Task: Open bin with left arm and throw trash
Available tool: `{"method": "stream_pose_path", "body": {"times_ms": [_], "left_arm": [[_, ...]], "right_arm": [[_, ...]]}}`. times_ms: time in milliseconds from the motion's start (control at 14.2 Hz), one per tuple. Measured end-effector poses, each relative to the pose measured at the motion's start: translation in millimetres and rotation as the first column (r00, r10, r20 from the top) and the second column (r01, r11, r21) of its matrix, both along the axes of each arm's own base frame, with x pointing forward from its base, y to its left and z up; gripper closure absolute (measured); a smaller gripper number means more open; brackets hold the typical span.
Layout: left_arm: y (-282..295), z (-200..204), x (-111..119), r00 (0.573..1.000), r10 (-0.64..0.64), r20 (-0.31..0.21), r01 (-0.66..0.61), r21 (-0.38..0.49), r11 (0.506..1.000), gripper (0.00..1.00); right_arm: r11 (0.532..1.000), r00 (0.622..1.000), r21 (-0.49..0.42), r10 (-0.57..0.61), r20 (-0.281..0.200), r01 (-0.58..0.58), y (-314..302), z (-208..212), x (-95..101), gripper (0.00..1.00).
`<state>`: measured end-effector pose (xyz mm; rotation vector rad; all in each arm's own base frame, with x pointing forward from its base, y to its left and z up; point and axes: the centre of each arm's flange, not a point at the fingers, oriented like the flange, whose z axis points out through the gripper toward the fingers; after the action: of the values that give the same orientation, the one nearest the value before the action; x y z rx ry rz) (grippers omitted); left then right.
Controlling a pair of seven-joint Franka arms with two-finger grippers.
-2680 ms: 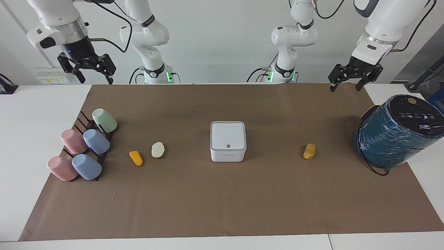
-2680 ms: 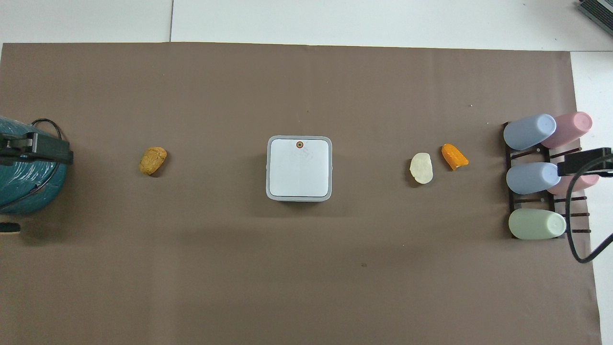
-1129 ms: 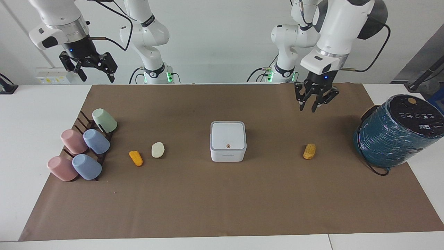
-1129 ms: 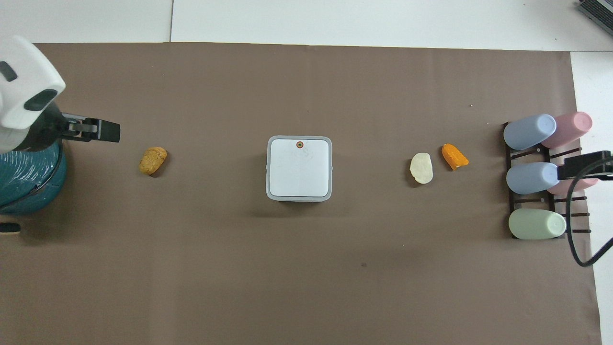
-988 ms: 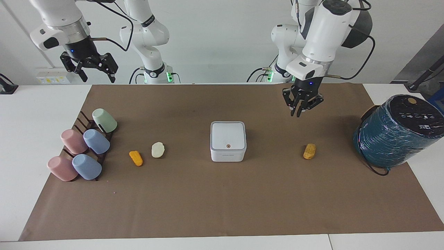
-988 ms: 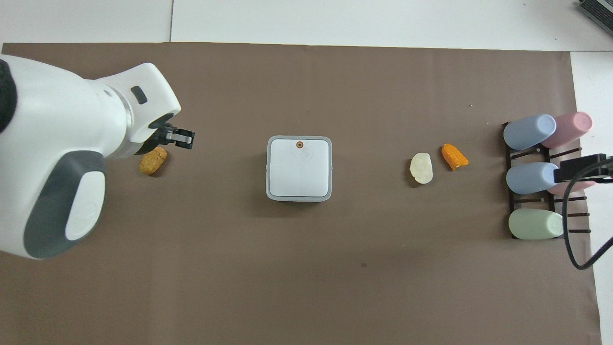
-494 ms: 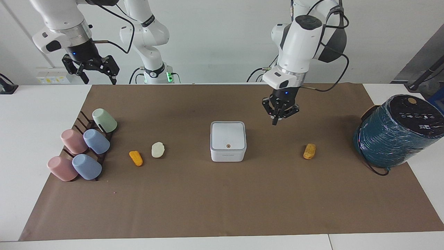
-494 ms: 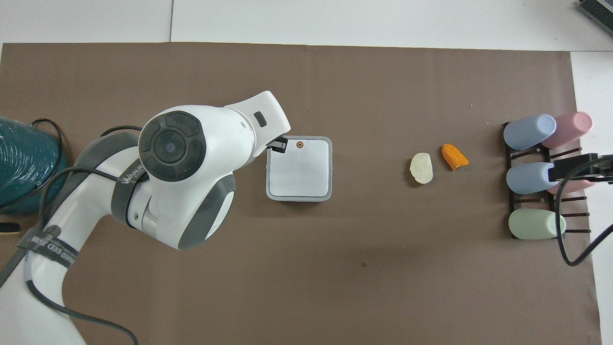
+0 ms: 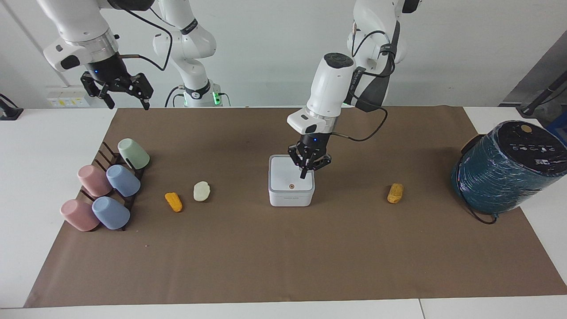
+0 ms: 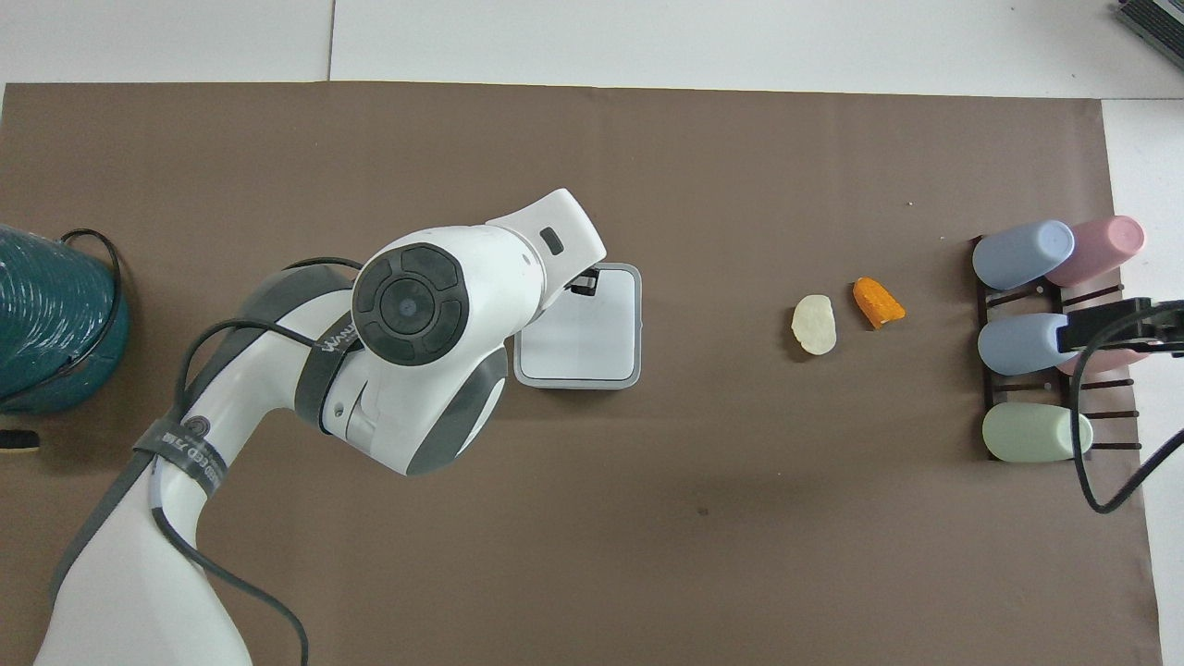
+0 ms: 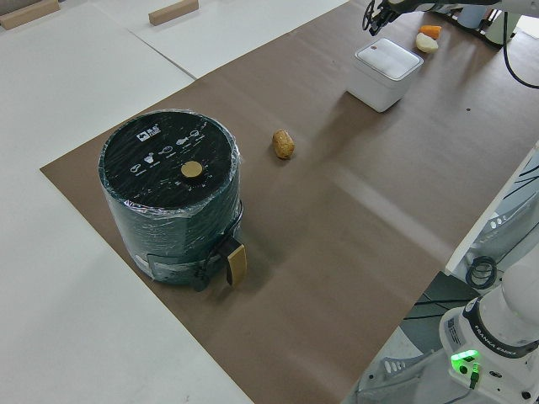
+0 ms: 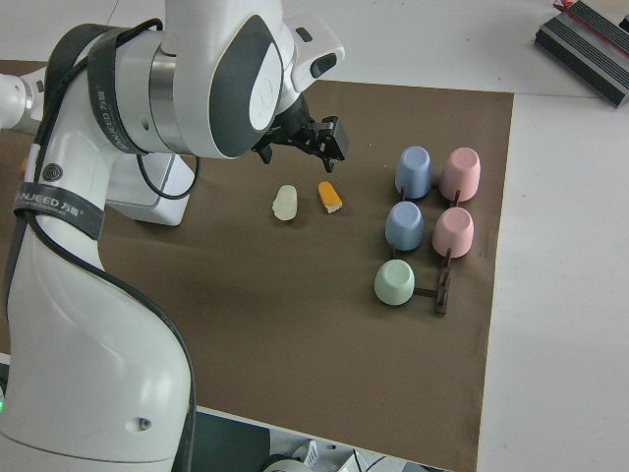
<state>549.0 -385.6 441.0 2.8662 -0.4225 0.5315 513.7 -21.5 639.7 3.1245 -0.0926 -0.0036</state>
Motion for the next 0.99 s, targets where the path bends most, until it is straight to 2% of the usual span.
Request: {"method": "stream_pose_path", "body": {"times_ms": [141, 423, 564, 776, 988], "left_arm": [[-8.2, -17.2, -0.2, 1.0, 0.006, -0.009, -0.006, -0.004, 1.0, 0.99], [-13.3, -31.0, -1.2, 1.0, 0.007, -0.024, -0.007, 0.002, 1.0, 0.99], [-12.8, -26.6, -2.1, 1.0, 0.014, -0.028, -0.013, 0.002, 1.0, 0.99], [-6.5, -0.8, -13.4, 0.997, 0.018, -0.075, -0.015, 0.039, 0.999, 0.99], [17.8, 52.4, -36.9, 0.987, 0.041, -0.153, -0.025, 0.105, 0.994, 0.99]], "right_arm": [[1.0, 1.0, 0.001, 0.003, 0.009, -0.003, 0.7, -17.3, 5.1, 0.0], [0.998, 0.994, 0.02, 0.052, 0.099, -0.054, 30.1, -89.1, 31.4, 0.0], [0.996, 0.991, 0.07, 0.043, 0.124, -0.052, 45.1, -128.6, 51.6, 0.0], [0.994, 0.992, 0.099, 0.035, 0.124, -0.047, 70.3, -191.7, 79.9, 0.0], [0.994, 0.992, 0.091, 0.048, 0.115, -0.059, 102.9, -253.7, 87.9, 0.0]]}}
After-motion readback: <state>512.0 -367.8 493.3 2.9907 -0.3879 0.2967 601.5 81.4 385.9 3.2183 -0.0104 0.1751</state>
